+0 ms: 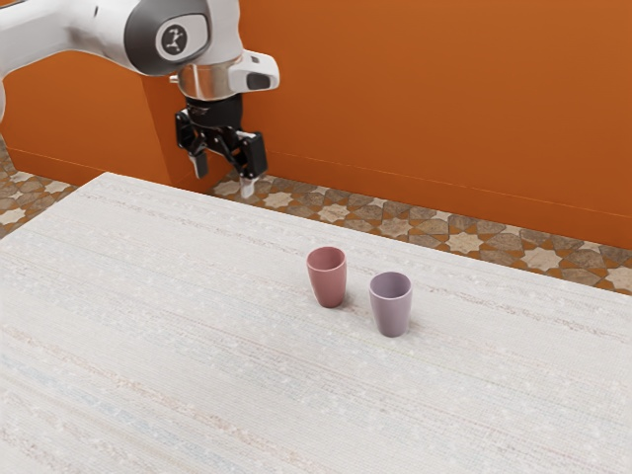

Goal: Place the left cup onto the right cup

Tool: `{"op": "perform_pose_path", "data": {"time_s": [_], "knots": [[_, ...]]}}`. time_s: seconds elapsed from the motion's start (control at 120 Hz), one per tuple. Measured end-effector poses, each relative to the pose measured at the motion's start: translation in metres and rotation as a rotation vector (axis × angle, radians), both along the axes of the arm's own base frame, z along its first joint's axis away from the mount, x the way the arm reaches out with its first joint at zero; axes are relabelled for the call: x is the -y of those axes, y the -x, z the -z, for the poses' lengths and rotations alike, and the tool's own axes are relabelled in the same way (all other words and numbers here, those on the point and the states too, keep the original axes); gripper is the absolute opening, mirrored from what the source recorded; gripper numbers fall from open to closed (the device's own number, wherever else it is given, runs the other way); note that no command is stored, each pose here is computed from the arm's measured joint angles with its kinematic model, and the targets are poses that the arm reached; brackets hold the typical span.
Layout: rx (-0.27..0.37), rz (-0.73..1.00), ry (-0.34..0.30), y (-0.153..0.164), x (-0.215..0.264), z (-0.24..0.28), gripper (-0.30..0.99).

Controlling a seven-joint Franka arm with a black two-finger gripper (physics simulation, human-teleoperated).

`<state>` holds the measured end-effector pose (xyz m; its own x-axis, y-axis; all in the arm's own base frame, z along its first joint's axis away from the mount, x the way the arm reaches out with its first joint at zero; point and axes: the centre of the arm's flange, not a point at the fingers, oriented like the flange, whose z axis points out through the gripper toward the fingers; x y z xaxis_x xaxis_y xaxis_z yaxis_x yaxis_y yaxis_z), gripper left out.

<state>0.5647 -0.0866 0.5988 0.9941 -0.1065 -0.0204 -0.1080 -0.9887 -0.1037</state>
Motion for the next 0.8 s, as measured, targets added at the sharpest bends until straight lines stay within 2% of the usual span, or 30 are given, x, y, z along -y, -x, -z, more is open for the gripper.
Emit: {"op": "perform_pose_path", "data": {"time_s": [0.408, 0.8], "knots": [[0.012, 0.017, 0.007, -0.003, 0.008, 0.003, 0.69], [0.012, 0.018, 0.015, -0.022, 0.008, 0.026, 0.69]]}}
